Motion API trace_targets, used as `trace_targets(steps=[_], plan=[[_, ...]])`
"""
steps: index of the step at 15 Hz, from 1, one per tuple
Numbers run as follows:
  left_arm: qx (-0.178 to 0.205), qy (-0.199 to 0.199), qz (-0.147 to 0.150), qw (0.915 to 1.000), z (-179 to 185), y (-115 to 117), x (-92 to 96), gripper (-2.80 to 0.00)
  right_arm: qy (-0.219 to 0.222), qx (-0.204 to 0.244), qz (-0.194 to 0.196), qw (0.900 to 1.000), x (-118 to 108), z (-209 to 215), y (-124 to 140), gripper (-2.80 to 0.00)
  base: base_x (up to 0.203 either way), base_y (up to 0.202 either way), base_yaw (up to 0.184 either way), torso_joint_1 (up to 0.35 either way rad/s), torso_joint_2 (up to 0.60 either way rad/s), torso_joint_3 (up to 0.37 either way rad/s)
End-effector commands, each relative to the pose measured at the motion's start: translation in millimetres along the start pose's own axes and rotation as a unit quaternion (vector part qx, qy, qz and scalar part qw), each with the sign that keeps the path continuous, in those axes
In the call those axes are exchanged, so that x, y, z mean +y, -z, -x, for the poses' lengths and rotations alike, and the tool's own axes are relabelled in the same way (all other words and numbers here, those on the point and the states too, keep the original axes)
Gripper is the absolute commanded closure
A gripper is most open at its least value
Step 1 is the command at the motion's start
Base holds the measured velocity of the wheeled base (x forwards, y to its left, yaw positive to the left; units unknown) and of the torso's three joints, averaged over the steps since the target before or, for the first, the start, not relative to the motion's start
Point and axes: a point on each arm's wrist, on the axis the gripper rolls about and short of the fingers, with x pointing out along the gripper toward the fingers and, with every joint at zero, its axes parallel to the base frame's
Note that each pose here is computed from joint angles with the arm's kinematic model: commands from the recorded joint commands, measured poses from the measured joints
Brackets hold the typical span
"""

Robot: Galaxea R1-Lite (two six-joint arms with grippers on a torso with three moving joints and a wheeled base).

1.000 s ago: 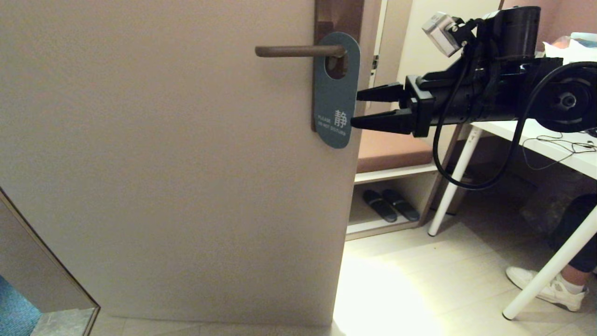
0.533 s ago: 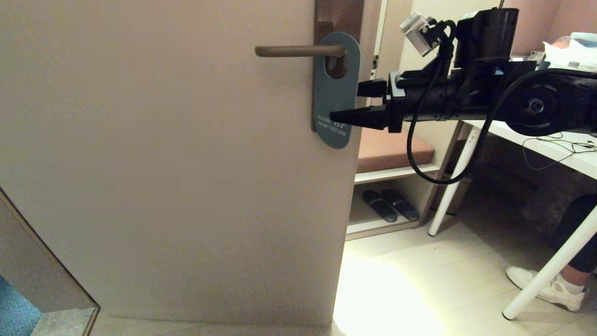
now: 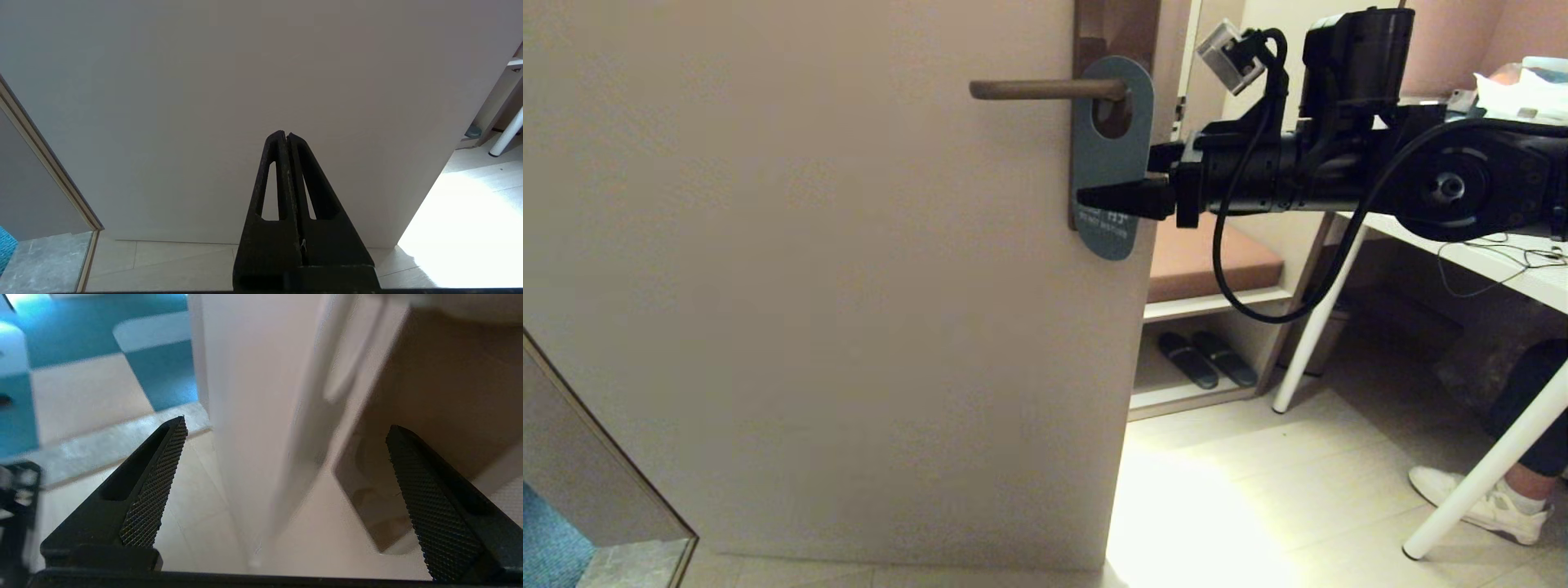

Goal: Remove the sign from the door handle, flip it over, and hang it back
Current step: Take down the sign

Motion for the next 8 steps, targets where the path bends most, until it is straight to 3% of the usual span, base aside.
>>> trace_targets(steps=[1,8], plan=[[0.0,0.0,0.001,1.0,0,0,0.0,0.0,-0.003,-0.01,-0.001,1.0,12,3,-11,-2.8,0.0,0.0,0.0,0.0,0.0,0.0],[0.0,0.0,0.001,1.0,0,0,0.0,0.0,0.055,0.006,-0.007,0.998,30,18,-13,-2.8,0.0,0.0,0.0,0.0,0.0,0.0]])
